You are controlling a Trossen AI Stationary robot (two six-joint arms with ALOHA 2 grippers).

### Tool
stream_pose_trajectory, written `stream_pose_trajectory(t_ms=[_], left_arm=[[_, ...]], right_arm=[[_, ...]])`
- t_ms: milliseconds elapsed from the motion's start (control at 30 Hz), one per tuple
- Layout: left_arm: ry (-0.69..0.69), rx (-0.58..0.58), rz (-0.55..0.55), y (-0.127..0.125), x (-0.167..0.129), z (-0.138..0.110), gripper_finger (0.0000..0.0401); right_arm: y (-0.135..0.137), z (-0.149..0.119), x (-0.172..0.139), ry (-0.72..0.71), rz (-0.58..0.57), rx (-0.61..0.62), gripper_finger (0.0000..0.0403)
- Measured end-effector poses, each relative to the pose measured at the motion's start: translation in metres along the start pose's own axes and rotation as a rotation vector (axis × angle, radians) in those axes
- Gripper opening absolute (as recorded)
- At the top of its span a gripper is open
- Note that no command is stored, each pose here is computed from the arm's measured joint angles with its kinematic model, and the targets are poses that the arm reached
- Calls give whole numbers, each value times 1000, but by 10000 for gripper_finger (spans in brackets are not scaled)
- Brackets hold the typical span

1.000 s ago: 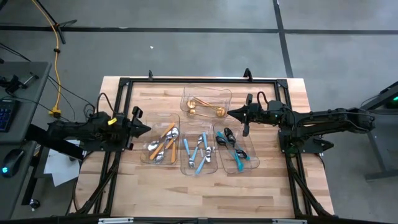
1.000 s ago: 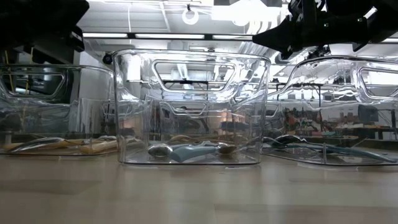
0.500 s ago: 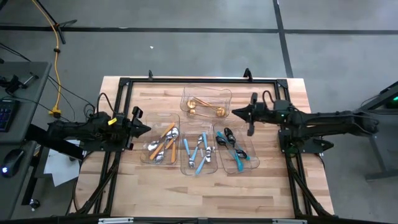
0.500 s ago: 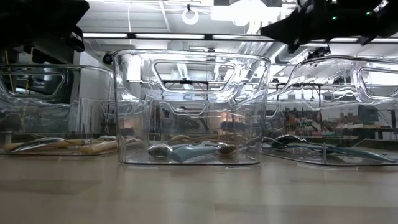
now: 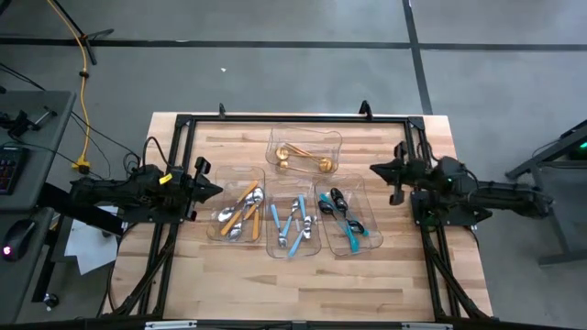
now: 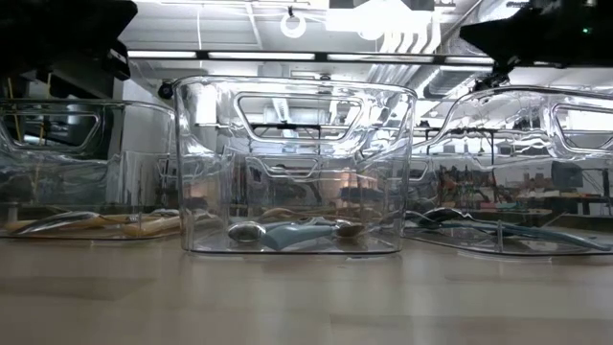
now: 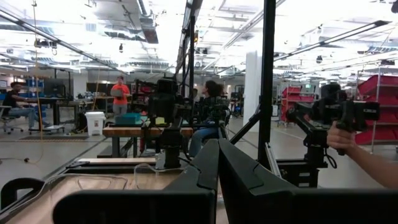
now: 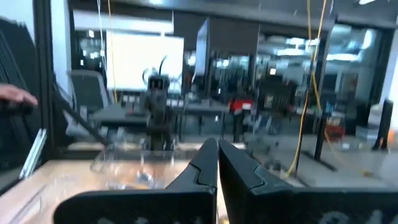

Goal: Sort silverware by color (type)
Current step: Return to Home Position

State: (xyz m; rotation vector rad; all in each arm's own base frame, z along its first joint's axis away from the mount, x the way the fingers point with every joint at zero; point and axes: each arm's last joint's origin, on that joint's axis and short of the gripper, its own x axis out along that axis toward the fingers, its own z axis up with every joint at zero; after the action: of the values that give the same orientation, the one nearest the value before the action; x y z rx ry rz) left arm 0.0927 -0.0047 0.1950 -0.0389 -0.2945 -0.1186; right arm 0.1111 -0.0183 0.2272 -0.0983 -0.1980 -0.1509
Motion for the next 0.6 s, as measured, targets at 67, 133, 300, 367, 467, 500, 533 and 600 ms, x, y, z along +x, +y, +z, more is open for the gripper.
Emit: stream_pose_trajectory(t_ms=[67,133,300,367,467,500,533,600], left_arm=[[0,0,0,0,0,0,1],[0,0,0,0,0,0,1],[0,0,0,0,0,0,1],[0,0,0,0,0,0,1],[0,0,0,0,0,0,1],[0,0,0,0,0,0,1],[0,0,0,0,0,0,1],[1,0,0,0,0,0,1]], right_arm=[[0,0,-5,-37,-3,-2,0],[0,0,-8,-51,0,-2,0],[1,-3,-10,-33,18,-8,0],[1,-6,-10,-6,21,10,0],[2,-10,-10,33,24,55,0],[2,-12,-10,36,27,70,0],[3,-16,-10,34,31,89,0],[6,-30,-12,27,51,122,0]])
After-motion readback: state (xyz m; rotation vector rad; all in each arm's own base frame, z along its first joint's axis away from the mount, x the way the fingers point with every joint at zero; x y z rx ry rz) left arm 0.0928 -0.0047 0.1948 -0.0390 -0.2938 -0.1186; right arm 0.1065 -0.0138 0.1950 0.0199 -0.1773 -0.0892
